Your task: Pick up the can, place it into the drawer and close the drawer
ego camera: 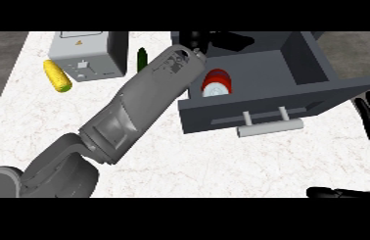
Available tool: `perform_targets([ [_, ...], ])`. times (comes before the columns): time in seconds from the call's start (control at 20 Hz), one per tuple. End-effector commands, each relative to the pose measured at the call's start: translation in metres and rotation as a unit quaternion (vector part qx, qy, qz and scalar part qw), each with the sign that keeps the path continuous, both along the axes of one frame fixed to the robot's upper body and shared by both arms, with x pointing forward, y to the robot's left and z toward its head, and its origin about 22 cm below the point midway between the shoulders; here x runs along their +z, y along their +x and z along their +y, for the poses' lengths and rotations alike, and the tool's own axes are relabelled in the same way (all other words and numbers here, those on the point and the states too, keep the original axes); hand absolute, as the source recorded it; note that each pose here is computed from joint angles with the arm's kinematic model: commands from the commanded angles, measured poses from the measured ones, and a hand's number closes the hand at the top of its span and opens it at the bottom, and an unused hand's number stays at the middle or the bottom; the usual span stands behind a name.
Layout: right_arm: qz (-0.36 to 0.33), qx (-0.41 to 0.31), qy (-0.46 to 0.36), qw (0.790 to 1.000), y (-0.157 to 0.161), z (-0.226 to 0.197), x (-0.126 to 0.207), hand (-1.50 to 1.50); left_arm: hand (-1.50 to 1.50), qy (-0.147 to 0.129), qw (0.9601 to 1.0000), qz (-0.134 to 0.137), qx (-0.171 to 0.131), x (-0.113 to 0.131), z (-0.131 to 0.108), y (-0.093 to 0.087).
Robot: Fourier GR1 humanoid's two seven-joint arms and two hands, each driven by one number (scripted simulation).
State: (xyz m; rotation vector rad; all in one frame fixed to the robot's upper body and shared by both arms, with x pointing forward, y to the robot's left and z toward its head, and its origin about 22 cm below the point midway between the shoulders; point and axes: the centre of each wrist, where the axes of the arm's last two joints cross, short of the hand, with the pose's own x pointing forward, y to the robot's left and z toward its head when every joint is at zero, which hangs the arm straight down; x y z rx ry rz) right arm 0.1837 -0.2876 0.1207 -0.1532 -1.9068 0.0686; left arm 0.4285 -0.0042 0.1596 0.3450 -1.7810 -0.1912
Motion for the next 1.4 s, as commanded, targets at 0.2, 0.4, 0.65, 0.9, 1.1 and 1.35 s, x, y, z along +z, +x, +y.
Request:
perform_targets([
  [0.2, -0.048, -0.019, -0.131, 0.99, -0.005, -0.004, 0.022, -1.5, -1.5, -0.041, 0.9991, 0.011, 0.002, 0.006, -0.002, 0.0],
  [0.4, -0.065, -0.005, -0.17, 0.983, -0.006, -0.001, 0.028, -1.5, -1.5, -0.06, 0.998, 0.018, 0.005, 0.01, -0.002, 0.001],
  [0.65, -0.081, -0.009, -0.235, 0.969, 0.002, 0.015, 0.029, -1.5, -1.5, -0.084, 0.9965, 0.002, -0.007, 0.017, -0.01, -0.005],
  [0.9, -0.081, -0.039, -0.34, 0.936, 0.014, 0.031, 0.029, -1.5, -1.5, -0.082, 0.9965, -0.01, -0.007, 0.024, -0.015, -0.007],
  [1.1, -0.066, -0.029, -0.413, 0.908, 0.024, 0.028, 0.007, -1.5, -1.5, -0.086, 0.9962, -0.017, 0.001, 0.028, -0.023, -0.014],
  [1.35, -0.058, -0.038, -0.476, 0.877, 0.046, 0.061, -0.003, -1.5, -1.5, -0.083, 0.9964, -0.013, 0.002, 0.034, -0.021, -0.01],
])
